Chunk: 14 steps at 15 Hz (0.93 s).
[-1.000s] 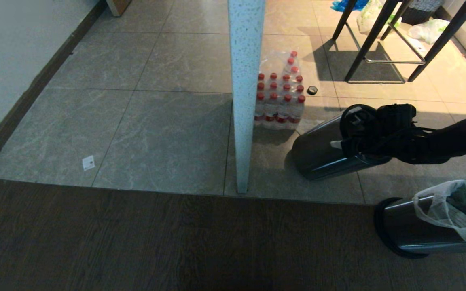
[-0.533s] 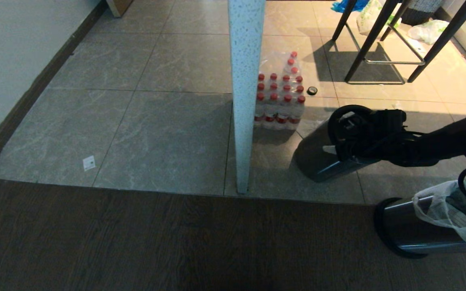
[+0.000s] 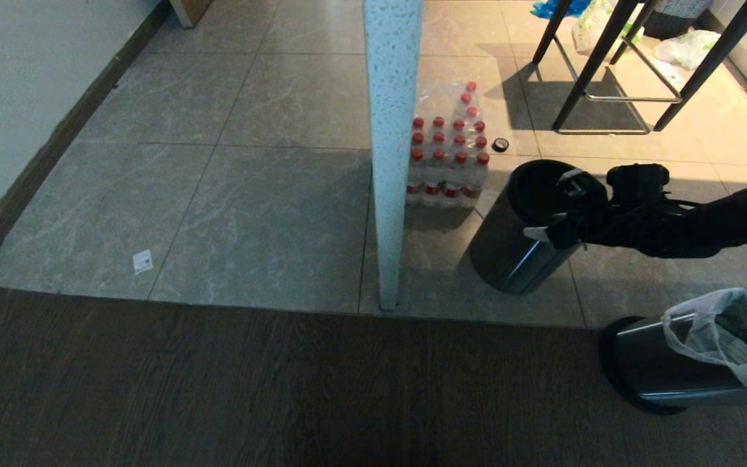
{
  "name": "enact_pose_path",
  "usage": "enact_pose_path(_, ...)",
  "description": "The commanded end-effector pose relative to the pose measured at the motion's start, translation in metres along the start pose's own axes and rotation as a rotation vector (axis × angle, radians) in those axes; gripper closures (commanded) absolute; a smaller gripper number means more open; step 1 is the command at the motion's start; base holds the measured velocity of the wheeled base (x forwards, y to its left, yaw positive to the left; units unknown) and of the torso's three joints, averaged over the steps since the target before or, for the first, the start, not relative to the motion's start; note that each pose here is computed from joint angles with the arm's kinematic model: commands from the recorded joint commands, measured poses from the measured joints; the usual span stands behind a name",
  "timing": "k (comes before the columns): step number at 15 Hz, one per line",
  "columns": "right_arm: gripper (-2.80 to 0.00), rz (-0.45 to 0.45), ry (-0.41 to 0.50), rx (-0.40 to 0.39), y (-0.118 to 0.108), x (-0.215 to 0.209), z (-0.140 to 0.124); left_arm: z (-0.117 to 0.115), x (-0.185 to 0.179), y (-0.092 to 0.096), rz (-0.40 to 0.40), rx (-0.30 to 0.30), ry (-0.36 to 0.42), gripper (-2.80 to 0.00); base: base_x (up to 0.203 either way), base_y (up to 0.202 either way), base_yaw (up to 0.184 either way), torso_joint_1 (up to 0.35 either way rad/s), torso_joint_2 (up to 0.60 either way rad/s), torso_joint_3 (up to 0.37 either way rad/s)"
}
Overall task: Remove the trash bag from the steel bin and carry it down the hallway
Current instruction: Place the outer trash can on the ground, then pick up the trash bag
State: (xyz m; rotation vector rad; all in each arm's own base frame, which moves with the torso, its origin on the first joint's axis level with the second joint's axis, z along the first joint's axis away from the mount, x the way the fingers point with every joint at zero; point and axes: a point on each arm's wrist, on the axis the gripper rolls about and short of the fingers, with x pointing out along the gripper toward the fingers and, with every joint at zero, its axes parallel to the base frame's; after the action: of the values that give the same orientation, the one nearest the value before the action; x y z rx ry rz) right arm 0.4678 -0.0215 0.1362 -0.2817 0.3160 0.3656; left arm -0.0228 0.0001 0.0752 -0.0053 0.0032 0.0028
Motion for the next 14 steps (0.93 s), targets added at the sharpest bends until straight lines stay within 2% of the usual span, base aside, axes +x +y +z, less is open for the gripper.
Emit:
enact_pose_path(1, -2.8, -0.061, -0.08, -0.022, -0.015, -0.042, 0.038, 0.0, 0.0, 0.0, 0.0, -0.001, 0.0, 0.0, 0.0, 0.0, 0.0, 0.0, 0.0, 0.0)
enact_pose_path(5, -2.8, -0.101, -0.071, -0.006, -0.025, -0.093, 0.061, 0.0, 0.0, 0.0, 0.0, -0.001, 0.0, 0.0, 0.0, 0.0, 0.0, 0.0, 0.0, 0.0)
enact_pose_path(6, 0.0, -0.113, -0.059, 0.003, -0.026, -0.108, 0.059, 0.0, 0.0, 0.0, 0.0, -0.001, 0.0, 0.0, 0.0, 0.0, 0.0, 0.0, 0.0, 0.0)
enact_pose_path(10, 0.0, -0.187, 0.087, 0.085, -0.015, -0.186, 0.017, 0.0, 0.0, 0.0, 0.0, -0.001, 0.0, 0.0, 0.0, 0.0, 0.0, 0.0, 0.0, 0.0)
enact_pose_path(12, 0.0, -0.265, 0.168, 0.122, -0.01, -0.232, -0.014, 0.0, 0.0, 0.0, 0.0, -0.001, 0.001, 0.0, 0.0, 0.0, 0.0, 0.0, 0.0, 0.0)
enact_pose_path(14, 0.0, -0.382, 0.217, 0.149, -0.006, -0.278, -0.036, 0.0, 0.0, 0.0, 0.0, -0.001, 0.0, 0.0, 0.0, 0.0, 0.0, 0.0, 0.0, 0.0)
